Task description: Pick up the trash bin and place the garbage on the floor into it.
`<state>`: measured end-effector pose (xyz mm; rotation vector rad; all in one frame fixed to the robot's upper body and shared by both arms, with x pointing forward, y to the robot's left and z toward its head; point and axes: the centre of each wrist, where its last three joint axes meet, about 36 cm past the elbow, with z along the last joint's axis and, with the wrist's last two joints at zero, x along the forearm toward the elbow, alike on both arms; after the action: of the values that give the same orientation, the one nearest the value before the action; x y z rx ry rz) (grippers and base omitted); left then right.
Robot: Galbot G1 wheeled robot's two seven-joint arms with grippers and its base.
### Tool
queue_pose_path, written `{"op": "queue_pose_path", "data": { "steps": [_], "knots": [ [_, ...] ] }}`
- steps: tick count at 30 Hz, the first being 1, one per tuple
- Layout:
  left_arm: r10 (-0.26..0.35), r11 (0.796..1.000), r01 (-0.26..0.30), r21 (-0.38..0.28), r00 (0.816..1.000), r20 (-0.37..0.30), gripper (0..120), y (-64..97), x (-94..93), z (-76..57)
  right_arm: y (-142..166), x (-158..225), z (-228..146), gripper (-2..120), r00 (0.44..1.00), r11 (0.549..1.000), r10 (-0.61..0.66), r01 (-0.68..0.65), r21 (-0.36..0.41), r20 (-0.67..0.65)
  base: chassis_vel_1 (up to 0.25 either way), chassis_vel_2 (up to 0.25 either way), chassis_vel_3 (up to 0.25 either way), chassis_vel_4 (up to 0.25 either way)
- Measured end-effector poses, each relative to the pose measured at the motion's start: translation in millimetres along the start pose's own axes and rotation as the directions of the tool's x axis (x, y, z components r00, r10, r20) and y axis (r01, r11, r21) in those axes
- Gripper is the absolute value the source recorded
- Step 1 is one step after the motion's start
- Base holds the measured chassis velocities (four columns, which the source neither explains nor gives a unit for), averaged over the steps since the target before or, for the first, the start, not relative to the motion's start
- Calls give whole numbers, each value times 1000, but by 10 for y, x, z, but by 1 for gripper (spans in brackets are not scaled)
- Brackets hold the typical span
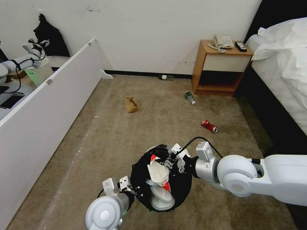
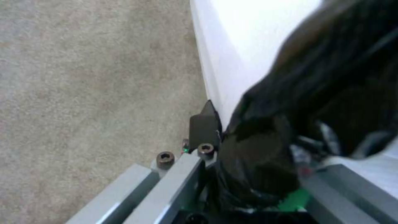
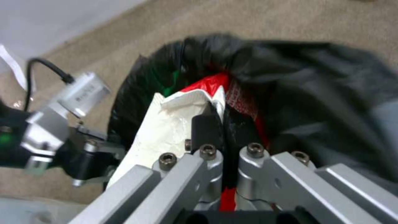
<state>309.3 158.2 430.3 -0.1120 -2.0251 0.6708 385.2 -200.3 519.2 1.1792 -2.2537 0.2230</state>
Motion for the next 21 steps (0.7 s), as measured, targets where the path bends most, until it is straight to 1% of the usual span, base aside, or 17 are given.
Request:
{"op": "queue_pose_path", "data": {
  "steps": [3,4,5,6,8,9,11,13,14,15,16,18,19,20,21],
  "knots": [
    [4,1000,-4,3,1000,2,0,-12,-1,-5,-14,-64,42,0,1000,1000,3,-2,6,-13,0,0,0,0],
    [4,1000,-4,4,1000,4,0,-10,1,-11,-22,-81,60,1,1000,1000,4,-4,8,-18,0,0,0,0],
    [2,1000,-2,6,1000,8,0,-2,5,-22,-30,-92,81,7,1000,1000,6,-6,9,-24,0,0,0,0],
    [2,1000,-2,6,1000,8,0,-2,5,-22,-30,-92,81,7,1000,1000,6,-6,9,-24,0,0,0,0],
    [3,1000,-3,12,1000,14,0,14,21,-49,-50,-102,102,17,999,1000,13,-13,14,-30,0,0,0,0],
    [3,1000,-3,12,1000,14,0,14,21,-49,-50,-102,102,17,999,1000,13,-13,14,-30,0,0,0,0],
    [6,1000,-6,17,1000,17,0,24,39,-68,-60,-116,125,29,999,1000,24,-23,19,-34,0,0,0,0],
    [4,1000,-4,19,1000,19,0,36,45,-79,-61,-118,131,37,999,999,28,-28,21,-36,0,0,0,0],
    [4,1000,-4,19,1000,19,0,36,45,-79,-61,-118,131,37,999,999,28,-28,21,-36,0,0,0,0],
    [3,1000,-3,21,1000,22,0,43,51,-88,-64,-119,133,44,999,999,32,-31,22,-38,0,0,0,0],
    [3,1000,-3,21,1000,22,0,43,51,-88,-64,-119,133,44,999,999,32,-31,22,-38,0,0,0,0],
    [5,1000,-5,24,1000,25,0,46,64,-99,-76,-121,137,52,998,999,38,-37,26,-39,0,0,0,0],
    [7,1000,-8,27,1000,27,0,47,75,-108,-81,-121,139,60,998,999,40,-39,29,-41,0,0,0,0],
    [7,1000,-8,27,1000,27,0,47,75,-108,-81,-121,139,60,998,999,40,-39,29,-41,0,0,0,0],
    [8,1000,-9,29,1000,28,0,49,80,-113,-79,-124,140,65,998,999,41,-40,30,-42,0,0,0,0]
  ]
}}
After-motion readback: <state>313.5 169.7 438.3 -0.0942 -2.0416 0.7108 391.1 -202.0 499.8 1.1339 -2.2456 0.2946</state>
